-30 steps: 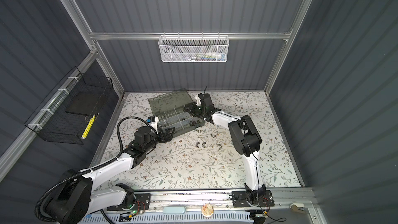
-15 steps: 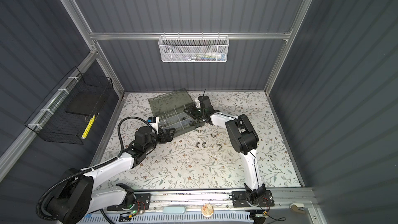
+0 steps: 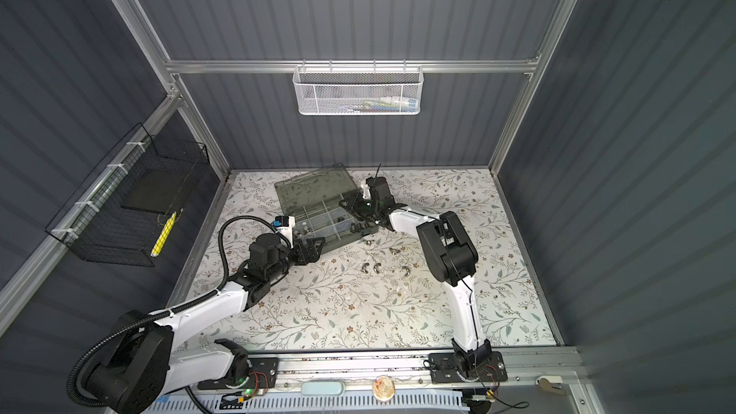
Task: Sort the screws and nuts into containers
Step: Place the nut into the container, then pick up the nut from the center of the table.
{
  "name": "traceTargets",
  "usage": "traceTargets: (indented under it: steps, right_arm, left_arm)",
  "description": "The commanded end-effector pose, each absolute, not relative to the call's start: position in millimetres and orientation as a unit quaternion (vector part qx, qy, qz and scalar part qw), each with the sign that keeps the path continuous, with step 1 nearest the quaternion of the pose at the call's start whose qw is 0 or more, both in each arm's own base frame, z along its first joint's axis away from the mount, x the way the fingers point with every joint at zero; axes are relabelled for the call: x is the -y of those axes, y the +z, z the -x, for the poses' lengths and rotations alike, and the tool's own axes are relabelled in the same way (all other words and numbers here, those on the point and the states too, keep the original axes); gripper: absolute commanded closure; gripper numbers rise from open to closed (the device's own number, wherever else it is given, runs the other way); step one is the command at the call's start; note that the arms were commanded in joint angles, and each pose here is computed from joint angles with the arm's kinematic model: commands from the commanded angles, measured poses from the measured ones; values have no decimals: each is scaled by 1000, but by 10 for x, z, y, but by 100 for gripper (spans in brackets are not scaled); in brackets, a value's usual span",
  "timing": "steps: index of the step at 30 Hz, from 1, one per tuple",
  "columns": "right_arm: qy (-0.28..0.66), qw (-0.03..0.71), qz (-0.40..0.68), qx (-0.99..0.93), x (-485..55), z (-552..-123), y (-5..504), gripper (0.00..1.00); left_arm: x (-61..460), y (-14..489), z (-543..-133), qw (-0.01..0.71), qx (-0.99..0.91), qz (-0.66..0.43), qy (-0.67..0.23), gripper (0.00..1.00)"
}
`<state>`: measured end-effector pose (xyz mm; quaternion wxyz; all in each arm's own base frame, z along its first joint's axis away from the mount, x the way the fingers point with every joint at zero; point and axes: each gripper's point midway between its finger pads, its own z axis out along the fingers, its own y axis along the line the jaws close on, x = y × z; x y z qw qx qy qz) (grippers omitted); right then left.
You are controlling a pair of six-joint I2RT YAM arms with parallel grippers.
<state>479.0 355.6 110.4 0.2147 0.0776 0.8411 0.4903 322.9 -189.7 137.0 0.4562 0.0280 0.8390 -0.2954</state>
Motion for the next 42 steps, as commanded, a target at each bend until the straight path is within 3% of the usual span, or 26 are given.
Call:
traceTargets:
  steps: [1,10,16,20,28,42]
  right_arm:
    - [494,239,-61,-834,-3557,-4786,1379,54]
    - [487,268,-49,-830,-3392,-4651,1683,39]
    - [460,291,-47,-838,-3083,-4462,1773,20]
    - [419,305,-44,-854,-2782,-4291,1751,1]
    - [319,317,-41,-892,-2197,-3919,1587,1]
    - [208,245,-67,-945,-1513,-3141,797,1]
  left_arm:
    - [1937,1382,-3235,453,-836,-38,-306,0]
    - [2083,1446,-3179,458,-829,-79,-312,0]
    - [2294,1452,-3088,457,-826,-124,-306,0]
    - [2395,1428,-3057,448,-824,-138,-318,0]
    - [2576,1403,-2974,439,-820,-166,-328,0]
    - [3076,1228,-2691,428,-820,-269,-269,0]
